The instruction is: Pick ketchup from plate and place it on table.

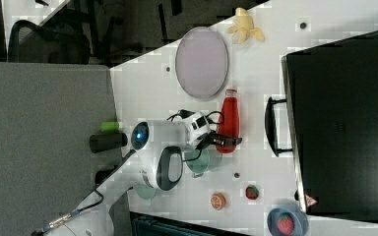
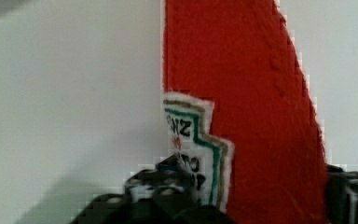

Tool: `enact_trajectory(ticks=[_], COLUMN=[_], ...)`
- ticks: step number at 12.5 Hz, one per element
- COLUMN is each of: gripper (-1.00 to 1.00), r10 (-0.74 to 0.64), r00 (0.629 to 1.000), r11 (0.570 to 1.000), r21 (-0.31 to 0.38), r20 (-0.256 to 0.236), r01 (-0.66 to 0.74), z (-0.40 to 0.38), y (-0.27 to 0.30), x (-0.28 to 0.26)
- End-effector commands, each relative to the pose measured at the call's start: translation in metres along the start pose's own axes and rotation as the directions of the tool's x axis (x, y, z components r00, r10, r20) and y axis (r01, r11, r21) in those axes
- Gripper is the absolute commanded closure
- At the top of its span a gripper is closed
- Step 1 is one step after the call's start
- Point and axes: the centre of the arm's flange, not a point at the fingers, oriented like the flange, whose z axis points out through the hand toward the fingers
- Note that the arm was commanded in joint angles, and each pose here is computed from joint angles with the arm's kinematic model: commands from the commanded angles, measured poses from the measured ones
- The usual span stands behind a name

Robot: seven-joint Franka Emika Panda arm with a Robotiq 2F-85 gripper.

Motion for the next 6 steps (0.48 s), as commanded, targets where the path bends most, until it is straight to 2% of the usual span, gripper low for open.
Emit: enact_trajectory(ticks=[1,4,5,6], gripper=[-1.0,-1.0,-1.0,-1.0], r10=[0.015,0.002,0.026,0.079], r00=[0.987,0.954,0.944,0.94], r11=[0.999,0.997,0.995,0.992], r21=[0.043,0.079,0.097,0.119], r20=[-0.161,-0.3,-0.329,-0.333], r01=[-0.009,0.023,0.006,-0.042], z=[-0.074,-0.158,-0.187,-0.214], y=[-0.02,-0.038,-0.043,-0.048], x=[0.02,0.03,0.032,0.032])
